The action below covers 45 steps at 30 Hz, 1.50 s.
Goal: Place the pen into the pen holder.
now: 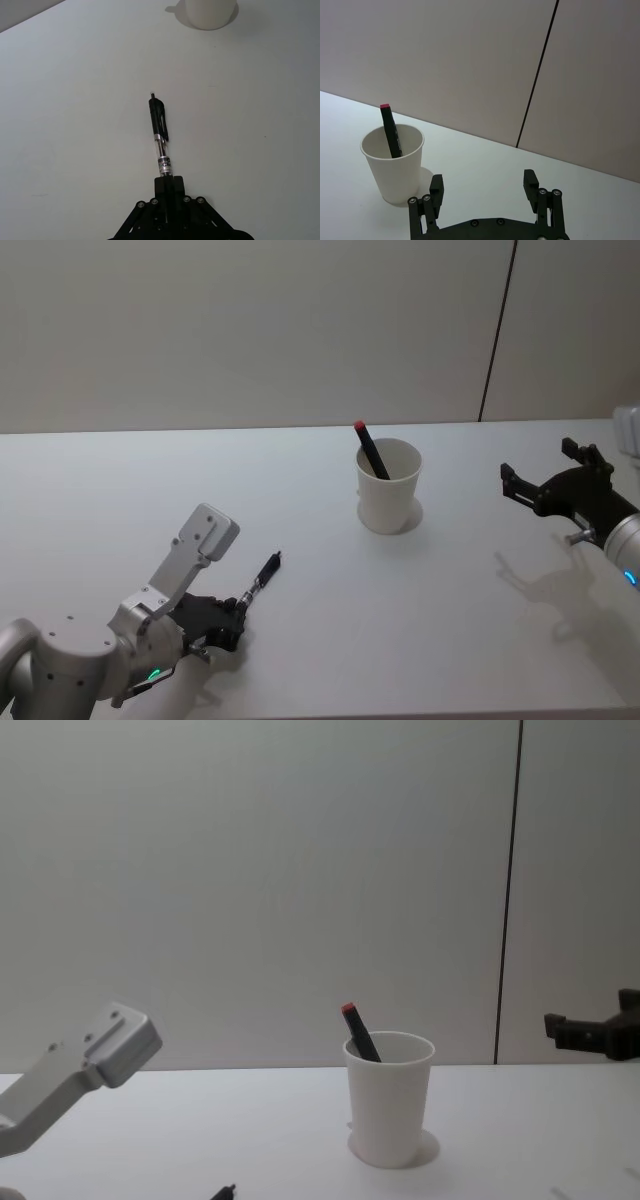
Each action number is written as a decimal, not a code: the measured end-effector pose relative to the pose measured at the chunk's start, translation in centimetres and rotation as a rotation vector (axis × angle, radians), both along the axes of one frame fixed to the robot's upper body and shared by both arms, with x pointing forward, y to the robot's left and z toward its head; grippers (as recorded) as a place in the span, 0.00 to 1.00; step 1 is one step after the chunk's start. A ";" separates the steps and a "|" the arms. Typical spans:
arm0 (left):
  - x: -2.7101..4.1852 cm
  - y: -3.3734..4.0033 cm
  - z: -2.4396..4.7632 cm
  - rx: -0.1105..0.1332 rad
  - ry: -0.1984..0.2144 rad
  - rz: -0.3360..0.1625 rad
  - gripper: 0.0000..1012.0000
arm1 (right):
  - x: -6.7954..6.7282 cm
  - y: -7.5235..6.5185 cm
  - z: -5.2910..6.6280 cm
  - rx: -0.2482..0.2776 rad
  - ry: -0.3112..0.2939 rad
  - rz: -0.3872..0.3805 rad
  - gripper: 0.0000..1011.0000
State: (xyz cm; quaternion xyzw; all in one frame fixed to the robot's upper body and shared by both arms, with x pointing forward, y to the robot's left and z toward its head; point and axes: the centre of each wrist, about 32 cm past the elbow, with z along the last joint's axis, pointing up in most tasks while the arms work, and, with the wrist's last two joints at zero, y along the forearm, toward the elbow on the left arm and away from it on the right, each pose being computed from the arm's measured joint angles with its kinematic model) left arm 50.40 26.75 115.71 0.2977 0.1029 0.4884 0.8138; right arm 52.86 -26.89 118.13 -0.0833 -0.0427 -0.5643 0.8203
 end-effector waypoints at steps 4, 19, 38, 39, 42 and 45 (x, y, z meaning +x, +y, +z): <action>0.08 -0.09 -0.01 0.006 0.002 -0.003 0.10 | 0.0 0.0 0.0 0.000 0.000 0.000 0.99; 0.13 -0.30 0.07 0.023 -0.012 -0.003 0.10 | 0.0 0.0 0.0 0.000 0.000 0.000 0.99; -1.11 -0.40 2.70 0.017 -0.217 -0.010 0.10 | 0.0 0.0 0.0 0.000 0.000 0.000 0.99; -1.11 -0.40 2.70 0.017 -0.217 -0.010 0.10 | 0.0 0.0 0.0 0.000 0.000 0.000 0.99; -1.43 -0.43 3.15 0.009 -0.264 -0.025 0.10 | 0.0 0.0 0.0 0.000 0.000 0.000 0.99; -1.65 -0.46 3.58 -0.002 -0.309 -0.042 0.10 | 0.0 0.0 0.0 0.000 0.000 0.000 0.99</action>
